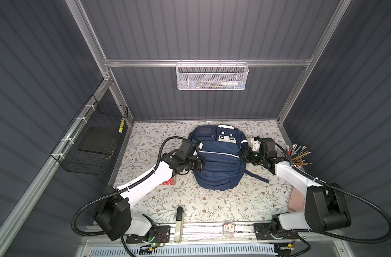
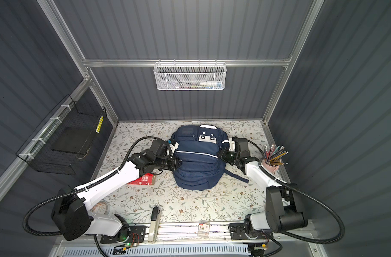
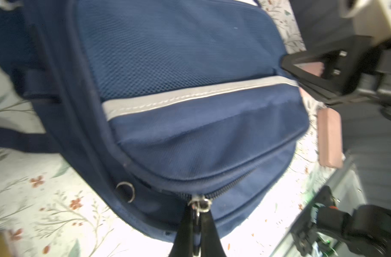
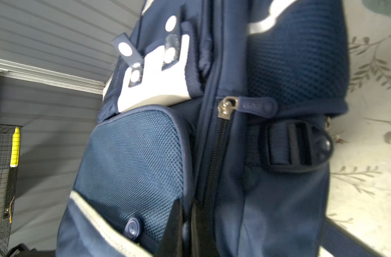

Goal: Pack the student bag

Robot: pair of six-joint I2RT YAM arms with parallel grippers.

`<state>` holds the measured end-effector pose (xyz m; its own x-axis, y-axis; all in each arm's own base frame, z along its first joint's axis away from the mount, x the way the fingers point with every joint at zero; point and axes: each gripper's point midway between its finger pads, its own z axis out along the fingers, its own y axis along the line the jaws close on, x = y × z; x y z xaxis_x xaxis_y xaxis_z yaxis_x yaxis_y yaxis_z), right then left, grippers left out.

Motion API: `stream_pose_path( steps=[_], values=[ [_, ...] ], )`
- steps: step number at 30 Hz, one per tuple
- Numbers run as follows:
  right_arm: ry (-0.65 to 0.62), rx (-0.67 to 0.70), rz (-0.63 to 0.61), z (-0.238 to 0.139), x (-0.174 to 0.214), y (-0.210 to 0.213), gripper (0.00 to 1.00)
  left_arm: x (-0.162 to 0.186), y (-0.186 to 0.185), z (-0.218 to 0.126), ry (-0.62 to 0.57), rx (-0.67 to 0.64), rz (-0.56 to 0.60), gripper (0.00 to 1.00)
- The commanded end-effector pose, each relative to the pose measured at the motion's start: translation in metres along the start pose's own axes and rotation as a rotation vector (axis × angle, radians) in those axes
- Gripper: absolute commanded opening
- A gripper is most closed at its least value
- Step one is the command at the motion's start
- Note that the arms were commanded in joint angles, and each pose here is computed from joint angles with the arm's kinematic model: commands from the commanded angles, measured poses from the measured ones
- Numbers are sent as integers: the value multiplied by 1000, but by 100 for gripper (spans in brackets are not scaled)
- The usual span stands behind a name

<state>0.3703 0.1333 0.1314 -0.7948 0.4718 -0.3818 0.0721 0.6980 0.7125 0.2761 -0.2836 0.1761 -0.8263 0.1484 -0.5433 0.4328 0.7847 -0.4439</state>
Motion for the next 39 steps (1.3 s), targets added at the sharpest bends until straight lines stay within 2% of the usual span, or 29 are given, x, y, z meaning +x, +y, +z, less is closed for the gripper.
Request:
stream_pose_path(
  steps=[1, 2, 4, 6, 8, 9, 10, 15, 17, 19, 23, 25, 26, 28, 30, 31, 35, 39],
  values=[
    [-105, 80, -34, -3, -26, -5, 34, 16, -18, 1, 59, 62, 11, 0],
    [-112, 103, -55, -6, -24, -1, 48, 18, -23, 4, 67, 63, 16, 0],
    [-124, 112, -70, -18, -15, 9, 63, 20, -36, 12, 72, 89, 15, 0],
    [-147, 102, -24, -34, -3, 11, 75, 19, -46, 19, 70, 118, -8, 0],
    [-153, 92, 52, -49, 14, 4, 83, 16, -51, 26, 68, 126, -39, 0],
    [-174, 60, 77, -59, 20, 7, 90, 14, -53, 30, 61, 125, -54, 0],
    [-178, 50, 96, -64, 28, 6, 92, 12, -56, 34, 57, 133, -63, 0],
    [-106, 25, 94, -60, 68, 17, 88, 6, -79, 48, 67, 222, -117, 0],
    [-85, 7, 100, -51, 79, 19, 82, 4, -88, 48, 57, 247, -130, 0],
    [-56, -16, 109, -39, 86, 22, 72, 2, -92, 47, 51, 246, -131, 0],
    [-37, -22, 114, -20, 88, 22, 67, -1, -98, 46, 40, 285, -161, 0],
    [9, -28, 129, -10, 97, 20, 58, -1, -94, 45, 35, 262, -154, 0],
    [21, -33, 135, -9, 102, 19, 57, -1, -91, 45, 35, 241, -152, 0],
    [33, -25, 142, -11, 112, 15, 60, -1, -89, 47, 35, 225, -147, 0],
    [30, -11, 135, -22, 116, 12, 70, -3, -87, 51, 31, 213, -147, 0],
    [22, 2, 130, -29, 117, 10, 72, -3, -86, 55, 35, 207, -145, 0],
    [-16, 31, 120, -56, 117, 7, 73, -8, -89, 62, 35, 214, -164, 0],
    [8, 20, 161, -56, 127, 1, 73, -22, -93, 52, -17, 213, -173, 0]
  ],
)
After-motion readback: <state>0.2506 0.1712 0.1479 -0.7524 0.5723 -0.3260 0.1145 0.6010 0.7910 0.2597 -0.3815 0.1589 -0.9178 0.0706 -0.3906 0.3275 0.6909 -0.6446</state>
